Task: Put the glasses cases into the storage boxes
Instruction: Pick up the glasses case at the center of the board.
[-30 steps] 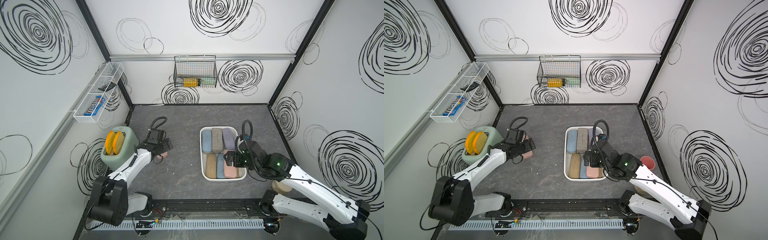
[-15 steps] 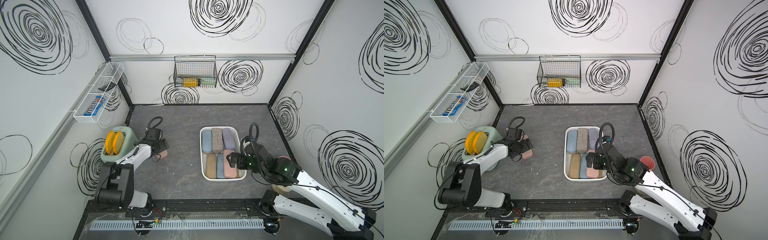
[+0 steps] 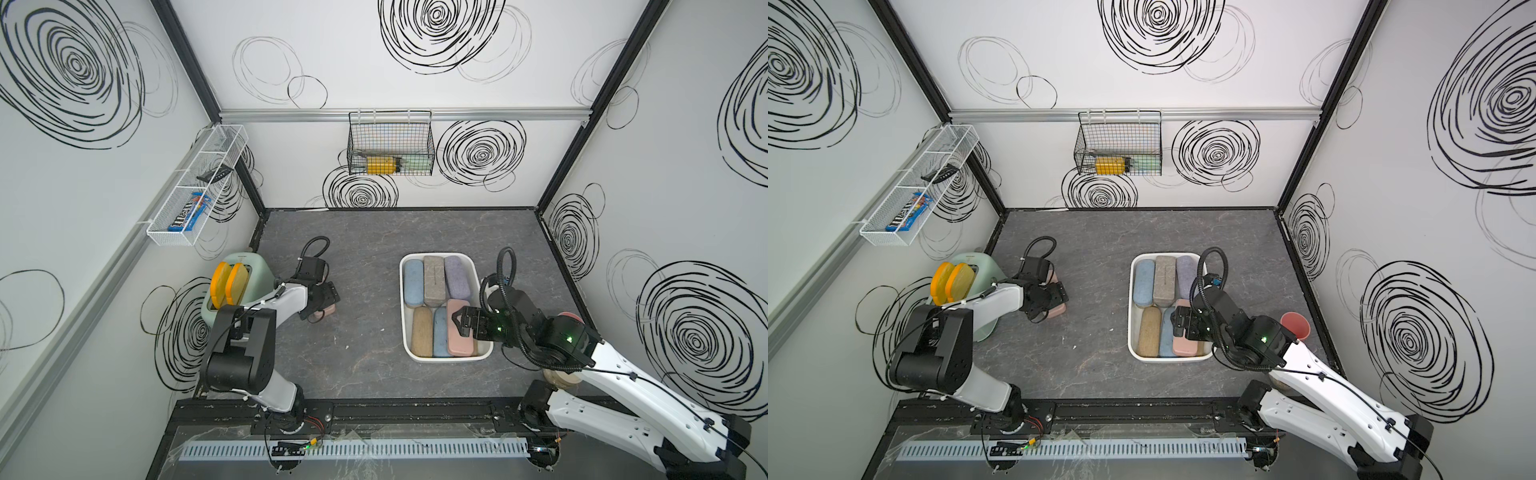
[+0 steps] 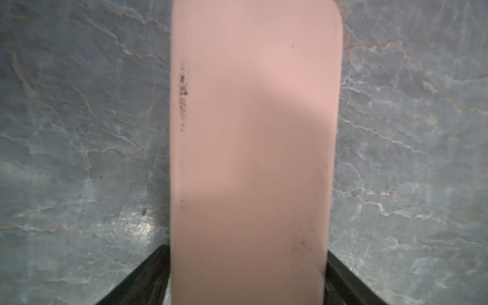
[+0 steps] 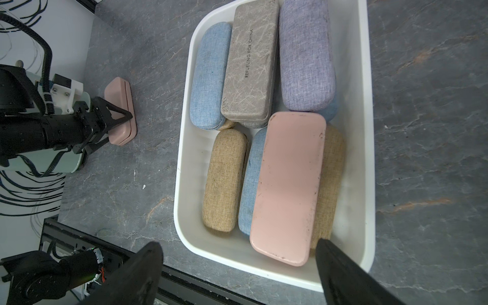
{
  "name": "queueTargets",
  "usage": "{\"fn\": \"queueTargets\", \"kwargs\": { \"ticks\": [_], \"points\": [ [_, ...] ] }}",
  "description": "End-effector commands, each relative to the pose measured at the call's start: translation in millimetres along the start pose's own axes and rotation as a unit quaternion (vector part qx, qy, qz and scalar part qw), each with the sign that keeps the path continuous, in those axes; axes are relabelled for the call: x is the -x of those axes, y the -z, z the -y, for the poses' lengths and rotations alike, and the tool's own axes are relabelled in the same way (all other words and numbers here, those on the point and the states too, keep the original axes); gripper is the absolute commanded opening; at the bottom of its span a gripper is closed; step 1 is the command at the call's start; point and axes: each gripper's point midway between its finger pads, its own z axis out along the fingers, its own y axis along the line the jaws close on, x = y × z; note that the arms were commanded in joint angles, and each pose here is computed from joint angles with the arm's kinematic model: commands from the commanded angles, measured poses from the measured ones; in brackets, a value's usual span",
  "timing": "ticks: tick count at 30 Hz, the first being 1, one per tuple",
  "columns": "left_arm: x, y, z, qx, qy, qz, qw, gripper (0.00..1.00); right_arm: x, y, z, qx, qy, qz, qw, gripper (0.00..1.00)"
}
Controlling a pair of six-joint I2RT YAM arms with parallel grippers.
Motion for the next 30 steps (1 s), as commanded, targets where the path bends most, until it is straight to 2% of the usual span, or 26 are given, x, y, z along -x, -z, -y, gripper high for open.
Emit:
{"fn": "queueTargets", "kwargs": {
  "ticks": [1,10,15,18,21,24,27,30],
  "points": [
    [9.5,0.1,7.1,-0.016,0.008,0.003,1.0,0.77,-1.1,4.2,1.3,0.002,-0.007,0.002,1.0,0.94],
    [12.0,15.6,11.3,-0.027,0.0,0.016,1.0,0.73,0.9,9.5,2.9,0.001,-0.012,0.007,1.0,0.94],
    [3.9,53.7,39.6,-0.083,-0.024,0.03,0.996,0.73,5.4,13.2,2.6,0.0,-0.013,0.016,1.0,0.94],
    [-9.1,91.5,69.3,-0.132,-0.056,0.042,0.989,0.74,9.8,14.1,2.3,-0.003,-0.012,0.025,1.0,0.94],
    [-35.8,138.3,100.1,-0.18,-0.099,0.054,0.977,0.75,17.4,18.2,6.5,-0.012,-0.019,0.045,0.999,0.94],
    [-76.1,177.8,124.1,-0.236,-0.136,0.048,0.961,0.77,27.7,27.6,10.9,-0.011,-0.033,0.078,0.996,0.93],
    [-121.3,196.8,140.9,-0.27,-0.173,0.025,0.947,0.77,36.9,37.6,15.2,-0.008,-0.046,0.103,0.994,0.93],
    [-161.2,202.3,157.8,-0.287,-0.205,-0.013,0.935,0.77,42.3,41.5,18.2,-0.01,-0.053,0.107,0.993,0.93]
  ]
}}
